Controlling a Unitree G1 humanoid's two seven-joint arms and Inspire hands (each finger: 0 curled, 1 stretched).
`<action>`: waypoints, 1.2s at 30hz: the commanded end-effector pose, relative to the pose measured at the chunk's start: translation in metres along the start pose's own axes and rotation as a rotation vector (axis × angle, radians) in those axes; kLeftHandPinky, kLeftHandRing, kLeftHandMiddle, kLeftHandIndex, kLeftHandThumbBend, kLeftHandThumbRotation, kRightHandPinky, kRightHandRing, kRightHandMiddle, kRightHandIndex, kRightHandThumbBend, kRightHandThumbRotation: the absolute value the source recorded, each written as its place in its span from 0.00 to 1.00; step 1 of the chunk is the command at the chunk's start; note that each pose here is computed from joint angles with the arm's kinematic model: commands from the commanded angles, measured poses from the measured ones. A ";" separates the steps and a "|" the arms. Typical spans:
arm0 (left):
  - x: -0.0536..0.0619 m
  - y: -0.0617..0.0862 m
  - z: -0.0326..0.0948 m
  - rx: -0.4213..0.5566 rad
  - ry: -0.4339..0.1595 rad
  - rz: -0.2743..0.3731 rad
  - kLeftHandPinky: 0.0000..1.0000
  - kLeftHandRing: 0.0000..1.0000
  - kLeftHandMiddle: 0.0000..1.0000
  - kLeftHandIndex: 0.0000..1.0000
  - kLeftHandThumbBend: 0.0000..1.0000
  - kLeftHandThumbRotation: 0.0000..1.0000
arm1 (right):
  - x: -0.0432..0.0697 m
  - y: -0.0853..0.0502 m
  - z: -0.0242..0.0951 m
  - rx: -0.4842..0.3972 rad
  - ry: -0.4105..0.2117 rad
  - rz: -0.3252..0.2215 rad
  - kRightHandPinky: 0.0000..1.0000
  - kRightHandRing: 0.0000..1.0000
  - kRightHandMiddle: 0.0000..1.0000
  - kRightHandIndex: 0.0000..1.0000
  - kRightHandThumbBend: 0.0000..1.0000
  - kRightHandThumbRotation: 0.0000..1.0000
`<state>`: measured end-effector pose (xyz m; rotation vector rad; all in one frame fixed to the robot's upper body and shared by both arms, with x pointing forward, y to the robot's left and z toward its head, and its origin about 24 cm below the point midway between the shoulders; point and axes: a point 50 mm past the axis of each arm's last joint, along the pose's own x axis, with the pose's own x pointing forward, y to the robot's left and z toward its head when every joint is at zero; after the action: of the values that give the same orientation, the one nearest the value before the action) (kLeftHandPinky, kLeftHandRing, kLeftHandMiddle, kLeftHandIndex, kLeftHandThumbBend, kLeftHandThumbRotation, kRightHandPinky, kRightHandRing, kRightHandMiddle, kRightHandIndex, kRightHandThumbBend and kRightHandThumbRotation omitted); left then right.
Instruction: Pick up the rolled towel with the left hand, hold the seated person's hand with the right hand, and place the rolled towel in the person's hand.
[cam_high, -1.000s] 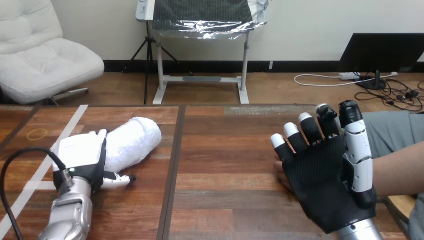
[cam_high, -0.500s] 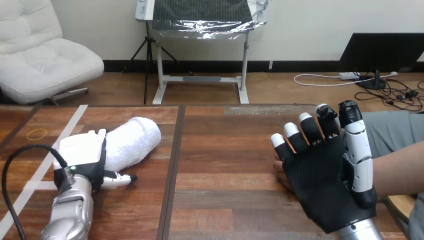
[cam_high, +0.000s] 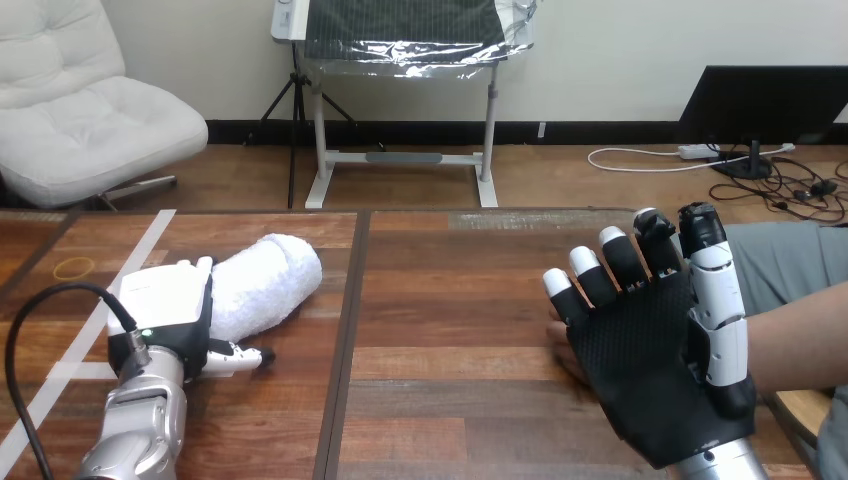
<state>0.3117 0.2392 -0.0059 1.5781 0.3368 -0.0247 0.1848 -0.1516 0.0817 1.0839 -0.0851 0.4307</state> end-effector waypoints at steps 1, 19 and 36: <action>0.008 0.011 0.006 -0.010 -0.024 0.050 0.89 0.91 0.94 0.94 0.89 0.58 | -0.021 -0.006 -0.007 0.022 0.005 -0.065 0.16 0.25 0.35 0.37 0.51 0.30; 0.008 0.004 0.001 -0.080 -0.060 0.134 0.56 0.61 0.65 0.71 0.81 0.24 | -0.026 -0.007 -0.003 0.031 0.002 -0.069 0.16 0.24 0.34 0.37 0.51 0.30; 0.010 -0.003 0.000 0.027 -0.055 0.102 0.27 0.33 0.43 0.59 0.75 0.01 | -0.035 -0.006 0.007 -0.006 -0.015 -0.111 0.16 0.24 0.33 0.36 0.52 0.29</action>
<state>0.3196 0.2466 -0.0074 1.5609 0.2140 0.0555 0.1796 -0.1681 0.0787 1.0597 -0.0900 0.3865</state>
